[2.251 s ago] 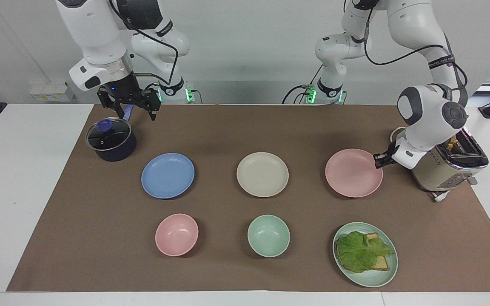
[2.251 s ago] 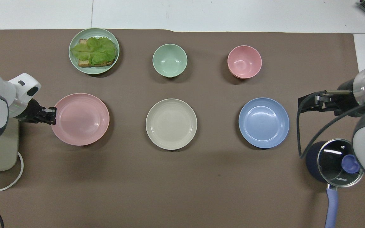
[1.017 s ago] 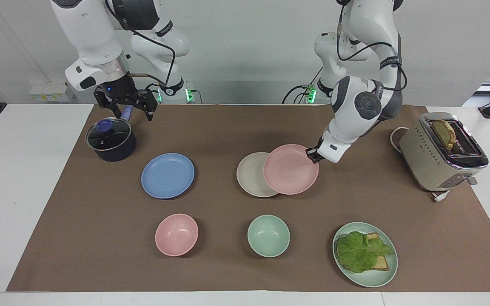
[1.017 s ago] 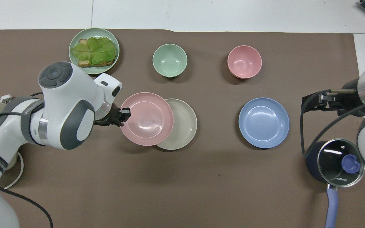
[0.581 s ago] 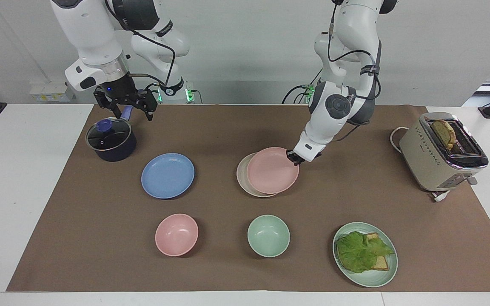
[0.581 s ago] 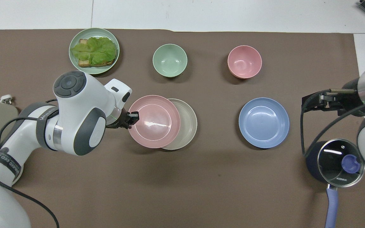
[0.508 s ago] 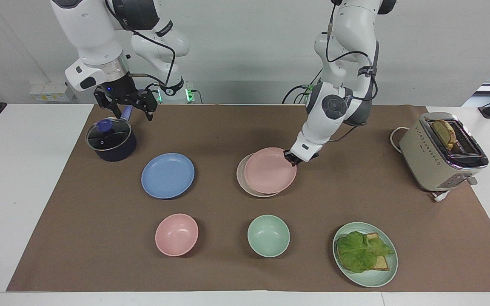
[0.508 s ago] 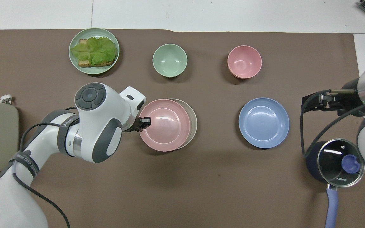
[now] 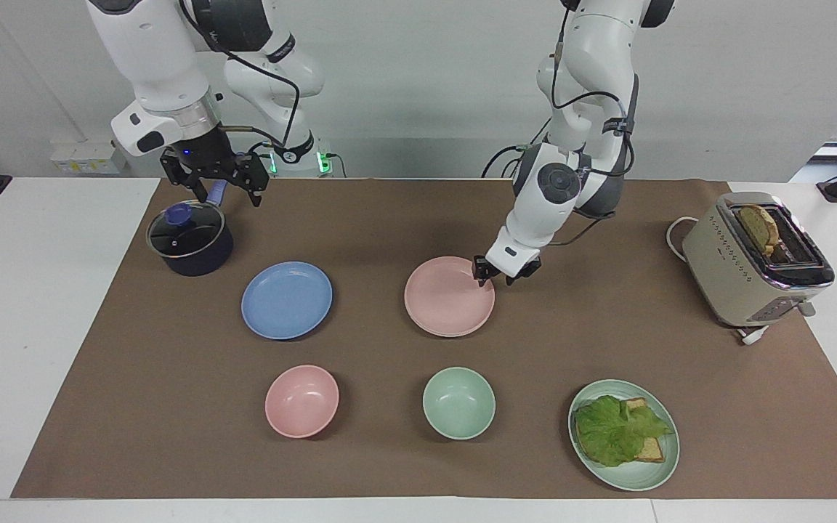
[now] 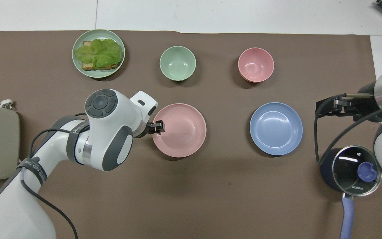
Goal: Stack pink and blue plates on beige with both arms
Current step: 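Lower the pink bowl onto the beige plate, release, and withdraw the left gripper, then grasp the rim of the blue bowl with the right gripper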
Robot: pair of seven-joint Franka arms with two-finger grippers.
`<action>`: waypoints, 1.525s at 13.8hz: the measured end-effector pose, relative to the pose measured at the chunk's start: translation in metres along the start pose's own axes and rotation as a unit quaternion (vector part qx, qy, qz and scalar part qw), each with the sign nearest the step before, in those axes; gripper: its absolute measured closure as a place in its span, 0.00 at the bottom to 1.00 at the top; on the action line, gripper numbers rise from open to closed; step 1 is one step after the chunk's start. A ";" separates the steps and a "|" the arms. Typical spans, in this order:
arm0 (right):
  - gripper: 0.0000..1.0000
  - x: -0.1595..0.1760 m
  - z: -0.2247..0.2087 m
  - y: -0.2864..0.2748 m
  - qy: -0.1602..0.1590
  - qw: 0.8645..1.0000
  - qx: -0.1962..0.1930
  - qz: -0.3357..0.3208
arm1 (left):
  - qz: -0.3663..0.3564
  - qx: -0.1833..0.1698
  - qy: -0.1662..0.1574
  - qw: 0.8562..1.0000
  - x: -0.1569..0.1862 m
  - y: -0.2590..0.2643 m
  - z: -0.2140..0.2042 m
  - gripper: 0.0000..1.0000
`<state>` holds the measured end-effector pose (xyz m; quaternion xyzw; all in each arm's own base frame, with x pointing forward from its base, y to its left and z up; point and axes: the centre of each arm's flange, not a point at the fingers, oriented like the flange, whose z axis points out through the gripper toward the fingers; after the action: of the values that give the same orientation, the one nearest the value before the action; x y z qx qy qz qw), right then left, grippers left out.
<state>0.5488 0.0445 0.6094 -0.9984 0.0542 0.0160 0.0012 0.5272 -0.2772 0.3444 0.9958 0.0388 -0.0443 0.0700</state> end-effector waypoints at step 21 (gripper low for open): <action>0.00 0.021 0.227 0.037 0.055 0.997 0.009 -0.044 | 0.057 0.079 0.064 0.993 0.045 -0.187 -0.260 0.00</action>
<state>0.5586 0.0061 0.3819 -0.9991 0.0099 -0.0395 0.0083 0.5780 -0.0518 0.5711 0.9996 -0.0172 0.0206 -0.0092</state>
